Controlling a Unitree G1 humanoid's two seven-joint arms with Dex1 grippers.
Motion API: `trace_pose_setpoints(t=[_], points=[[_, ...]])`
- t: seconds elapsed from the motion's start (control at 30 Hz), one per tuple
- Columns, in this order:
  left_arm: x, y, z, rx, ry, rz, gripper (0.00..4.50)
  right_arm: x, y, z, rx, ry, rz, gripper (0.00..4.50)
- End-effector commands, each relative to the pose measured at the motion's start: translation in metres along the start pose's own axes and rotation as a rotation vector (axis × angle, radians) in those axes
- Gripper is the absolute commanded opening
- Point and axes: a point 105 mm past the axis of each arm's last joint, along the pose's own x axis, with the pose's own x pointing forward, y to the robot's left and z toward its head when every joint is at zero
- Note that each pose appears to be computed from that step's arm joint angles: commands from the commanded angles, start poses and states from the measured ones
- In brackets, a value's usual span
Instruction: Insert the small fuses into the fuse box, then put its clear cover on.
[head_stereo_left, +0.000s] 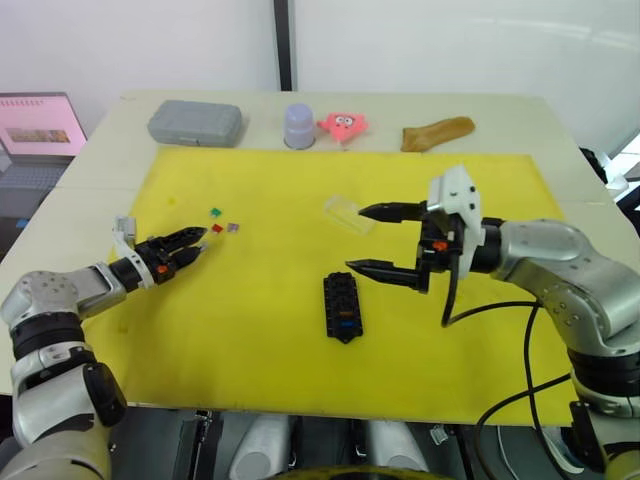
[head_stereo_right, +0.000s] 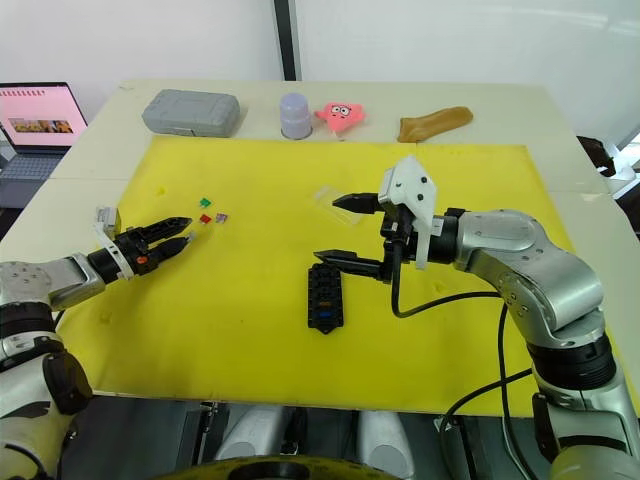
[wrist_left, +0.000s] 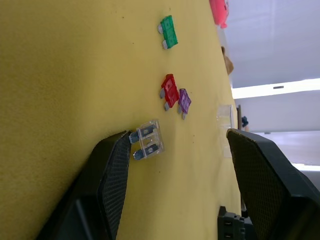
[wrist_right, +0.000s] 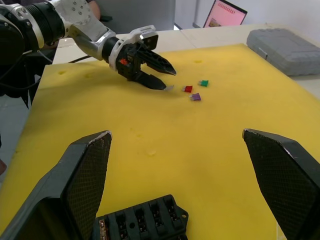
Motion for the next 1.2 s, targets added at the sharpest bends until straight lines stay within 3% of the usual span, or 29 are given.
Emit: trace_pose_setpoints(t=[0.03, 0.17, 0.27, 0.4, 0.57, 0.73, 0.93, 1.2], points=[[0.006, 0.006, -0.009, -0.002, 0.040, 0.034, 3.22, -0.003, 0.002, 0.010, -0.050, -0.023, -0.003, 4.50], [0.009, 0.008, -0.009, 0.017, 0.038, 0.052, 3.22, -0.003, 0.003, 0.010, -0.050, -0.023, -0.002, 4.50], [0.012, 0.023, -0.010, 0.098, 0.024, 0.155, 2.27, -0.003, 0.001, 0.009, -0.037, -0.023, -0.012, 4.50], [0.003, 0.018, -0.006, 0.107, 0.000, 0.134, 0.15, -0.004, 0.003, 0.006, -0.034, -0.014, -0.011, 4.50], [-0.007, 0.020, 0.000, 0.121, -0.019, 0.154, 0.06, -0.009, -0.001, 0.002, -0.026, -0.001, -0.040, 4.50], [-0.018, -0.003, 0.014, 0.152, -0.062, 0.085, 0.06, -0.013, 0.003, 0.002, -0.008, -0.006, -0.035, 4.50], [-0.039, -0.080, 0.029, 0.229, -0.120, -0.173, 0.06, -0.019, -0.001, 0.016, 0.075, -0.088, -0.057, 4.50], [-0.013, -0.166, 0.001, 0.374, -0.049, -0.461, 0.06, -0.013, -0.019, 0.044, 0.208, -0.229, -0.093, 4.50]])
